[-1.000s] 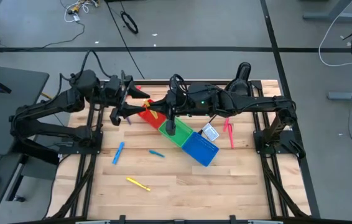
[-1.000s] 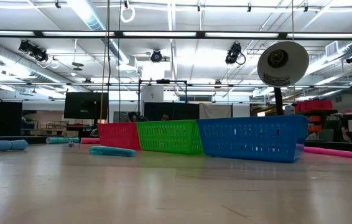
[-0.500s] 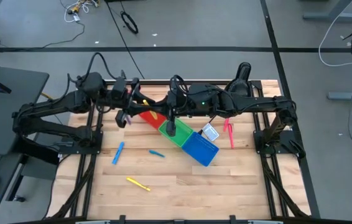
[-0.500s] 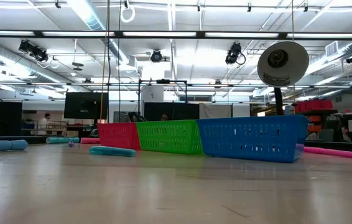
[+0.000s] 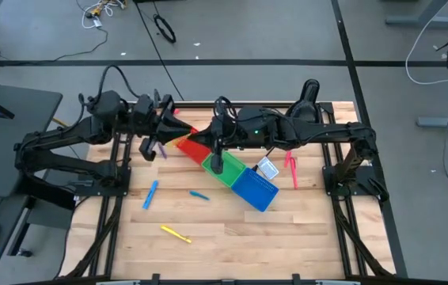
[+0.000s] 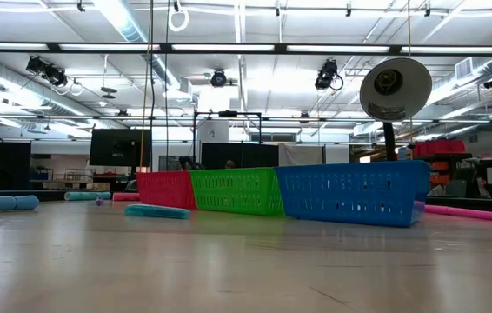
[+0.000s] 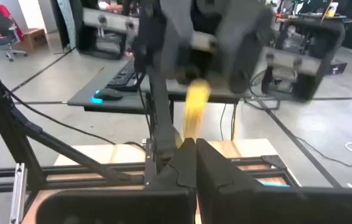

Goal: Pick & Place Markers
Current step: Put the right yellow marker pen into the red bin

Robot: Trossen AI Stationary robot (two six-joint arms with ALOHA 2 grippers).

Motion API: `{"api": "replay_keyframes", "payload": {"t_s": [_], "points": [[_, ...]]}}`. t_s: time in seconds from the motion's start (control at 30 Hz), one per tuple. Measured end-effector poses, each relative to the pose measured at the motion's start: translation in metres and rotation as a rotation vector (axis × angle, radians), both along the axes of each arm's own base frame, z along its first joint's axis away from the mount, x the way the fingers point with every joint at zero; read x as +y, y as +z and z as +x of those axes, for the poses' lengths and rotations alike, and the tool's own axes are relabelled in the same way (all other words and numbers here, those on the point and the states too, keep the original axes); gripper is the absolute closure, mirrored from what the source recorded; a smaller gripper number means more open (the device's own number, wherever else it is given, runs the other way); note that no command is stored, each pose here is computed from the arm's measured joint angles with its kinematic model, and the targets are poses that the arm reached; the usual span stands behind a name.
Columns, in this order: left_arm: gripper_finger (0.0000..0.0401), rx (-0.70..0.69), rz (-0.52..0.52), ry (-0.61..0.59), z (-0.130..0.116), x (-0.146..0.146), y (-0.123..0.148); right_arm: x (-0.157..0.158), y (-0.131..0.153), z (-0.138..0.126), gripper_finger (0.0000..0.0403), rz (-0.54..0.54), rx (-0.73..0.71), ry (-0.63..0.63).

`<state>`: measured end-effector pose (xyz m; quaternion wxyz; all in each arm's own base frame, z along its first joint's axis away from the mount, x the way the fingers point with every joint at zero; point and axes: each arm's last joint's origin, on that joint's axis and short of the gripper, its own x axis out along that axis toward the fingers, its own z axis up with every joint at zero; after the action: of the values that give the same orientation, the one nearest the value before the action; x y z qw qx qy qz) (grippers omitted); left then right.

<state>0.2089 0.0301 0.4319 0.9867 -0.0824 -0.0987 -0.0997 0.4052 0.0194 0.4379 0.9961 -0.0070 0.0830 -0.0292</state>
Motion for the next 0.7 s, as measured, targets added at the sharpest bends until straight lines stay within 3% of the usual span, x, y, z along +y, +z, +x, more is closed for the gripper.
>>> {"api": "replay_keyframes", "payload": {"t_s": [0.13,0.7], "points": [[0.0395,0.008,0.005,-0.038,0.0018,-0.0007,-0.0016,0.0,0.0015,-0.0004,0.0402,0.0,-0.012,0.0],[0.0397,0.012,-0.027,-0.053,0.0013,-0.0011,-0.001,0.0,0.002,-0.0003,0.0393,0.02,-0.017,-0.004]]}}
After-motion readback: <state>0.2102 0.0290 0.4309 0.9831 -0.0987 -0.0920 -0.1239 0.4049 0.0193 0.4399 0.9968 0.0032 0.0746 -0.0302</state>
